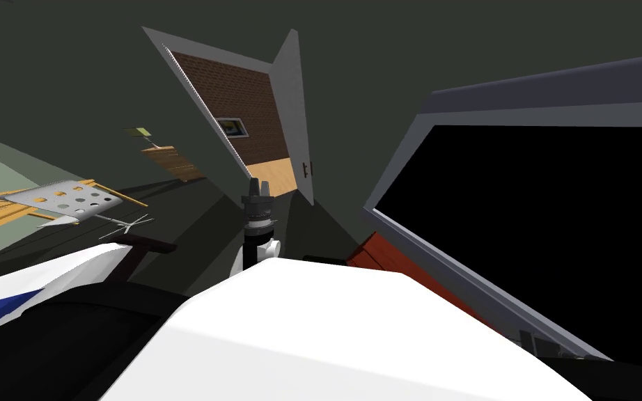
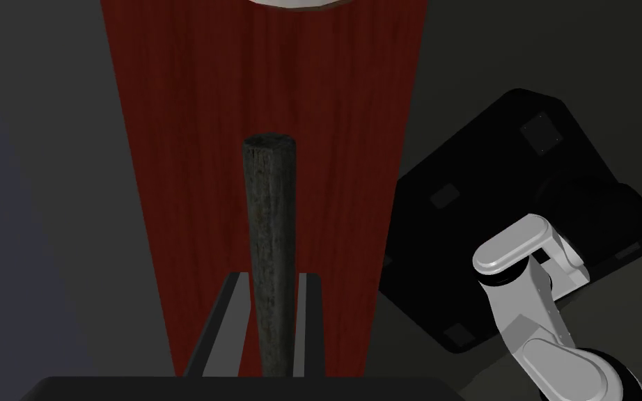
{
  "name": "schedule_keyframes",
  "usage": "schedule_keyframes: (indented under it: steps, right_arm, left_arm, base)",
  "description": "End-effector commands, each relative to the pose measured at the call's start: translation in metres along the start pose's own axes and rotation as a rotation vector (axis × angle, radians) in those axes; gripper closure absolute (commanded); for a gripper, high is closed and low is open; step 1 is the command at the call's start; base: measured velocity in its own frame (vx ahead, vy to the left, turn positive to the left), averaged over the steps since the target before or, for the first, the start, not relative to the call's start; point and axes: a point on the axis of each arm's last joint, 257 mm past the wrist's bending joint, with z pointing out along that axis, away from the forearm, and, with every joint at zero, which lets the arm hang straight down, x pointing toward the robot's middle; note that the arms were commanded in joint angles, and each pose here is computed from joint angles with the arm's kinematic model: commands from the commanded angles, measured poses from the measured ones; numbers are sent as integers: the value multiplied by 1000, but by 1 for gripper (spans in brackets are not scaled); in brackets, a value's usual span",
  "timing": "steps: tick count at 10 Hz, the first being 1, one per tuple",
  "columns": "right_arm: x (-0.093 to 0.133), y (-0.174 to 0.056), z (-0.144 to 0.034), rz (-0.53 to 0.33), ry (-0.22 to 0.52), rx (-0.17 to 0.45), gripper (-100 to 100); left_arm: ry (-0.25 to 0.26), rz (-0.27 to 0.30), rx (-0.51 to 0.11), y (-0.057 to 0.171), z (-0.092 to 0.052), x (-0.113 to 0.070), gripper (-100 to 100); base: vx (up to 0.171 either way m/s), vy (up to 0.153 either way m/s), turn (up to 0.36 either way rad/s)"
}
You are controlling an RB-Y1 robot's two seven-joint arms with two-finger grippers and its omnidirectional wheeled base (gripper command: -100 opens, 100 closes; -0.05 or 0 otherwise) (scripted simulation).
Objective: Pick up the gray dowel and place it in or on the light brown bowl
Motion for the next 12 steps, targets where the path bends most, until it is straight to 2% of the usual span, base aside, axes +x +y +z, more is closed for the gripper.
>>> schedule_keyframes:
  steps: [1,5,6,7,11,12]
  right_arm:
    - [4,-11,-9,-17,13,10,100]
    - [11,-33,-30,-59,46,27,100]
    - [11,-29,-28,-55,43,25,100]
    - [13,-30,-29,-56,47,26,-100]
    - [13,-30,-29,-56,47,26,-100]
    - [13,-30,-29,-56,47,26,0]
  left_arm:
    - [0,0,0,0,0,0,0]
    - [0,0,0,0,0,0,0]
    - [0,0,0,0,0,0,0]
    - [0,0,0,0,0,0,0]
    - [0,0,0,0,0,0,0]
    - [0,0,0,0,0,0,0]
  base:
    - [-162,-171,-153]
    - [-145,-175,-134]
    - [-47,-61,-19]
    - [-12,-14,-1]
    - [-1,-1,0]
    - [0,0,0]
